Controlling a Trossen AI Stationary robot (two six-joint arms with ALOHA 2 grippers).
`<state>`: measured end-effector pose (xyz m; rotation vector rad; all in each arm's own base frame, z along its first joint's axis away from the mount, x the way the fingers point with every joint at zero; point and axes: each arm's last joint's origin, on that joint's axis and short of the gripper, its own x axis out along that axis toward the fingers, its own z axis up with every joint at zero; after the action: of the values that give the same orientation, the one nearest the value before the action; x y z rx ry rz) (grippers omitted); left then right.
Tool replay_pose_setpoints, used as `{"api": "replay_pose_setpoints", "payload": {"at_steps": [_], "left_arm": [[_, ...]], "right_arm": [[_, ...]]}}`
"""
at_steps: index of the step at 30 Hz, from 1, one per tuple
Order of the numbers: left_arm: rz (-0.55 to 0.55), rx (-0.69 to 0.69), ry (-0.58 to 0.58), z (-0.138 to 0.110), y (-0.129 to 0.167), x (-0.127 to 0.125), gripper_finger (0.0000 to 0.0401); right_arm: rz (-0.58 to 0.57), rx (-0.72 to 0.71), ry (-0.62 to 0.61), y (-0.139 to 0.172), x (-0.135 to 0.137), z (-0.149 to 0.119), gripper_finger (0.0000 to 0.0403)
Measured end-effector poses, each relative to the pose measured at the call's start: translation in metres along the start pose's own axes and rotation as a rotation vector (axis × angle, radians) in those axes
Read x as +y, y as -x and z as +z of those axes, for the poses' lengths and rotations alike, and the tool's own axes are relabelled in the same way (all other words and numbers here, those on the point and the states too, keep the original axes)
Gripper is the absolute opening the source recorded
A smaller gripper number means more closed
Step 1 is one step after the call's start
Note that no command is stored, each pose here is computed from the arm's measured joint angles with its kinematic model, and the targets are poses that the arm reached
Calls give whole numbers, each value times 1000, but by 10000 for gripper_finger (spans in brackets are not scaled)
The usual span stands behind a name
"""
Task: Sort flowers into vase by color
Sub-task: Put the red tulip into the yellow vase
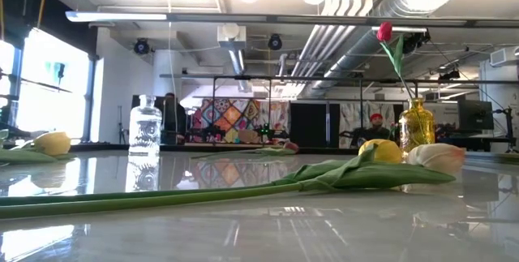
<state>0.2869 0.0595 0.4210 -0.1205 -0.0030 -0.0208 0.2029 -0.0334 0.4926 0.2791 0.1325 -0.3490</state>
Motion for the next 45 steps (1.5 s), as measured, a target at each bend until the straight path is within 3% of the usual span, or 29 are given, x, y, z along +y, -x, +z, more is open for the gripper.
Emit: {"api": "replay_pose_setpoints", "payload": {"at_steps": [10, 16, 23, 30, 39, 45], "left_arm": [[-1, 0, 7, 0, 0, 0, 163], [-1, 1, 7, 0, 0, 0, 163], [-1, 1, 7, 0, 0, 0, 163], [-1, 1, 7, 0, 0, 0, 163], [-1, 1, 7, 0, 0, 0, 163], [-1, 1, 7, 0, 0, 0, 163]], "right_arm": [[-166, 72, 14, 59, -18, -8, 0], [-397, 38, 80, 81, -23, -16, 0], [-357, 16, -13, 106, -25, -36, 0], [-397, 44, -26, 114, -35, -61, 0], [-523, 62, -27, 121, -47, -80, 0], [-685, 33, -36, 141, -64, -85, 0]]}}
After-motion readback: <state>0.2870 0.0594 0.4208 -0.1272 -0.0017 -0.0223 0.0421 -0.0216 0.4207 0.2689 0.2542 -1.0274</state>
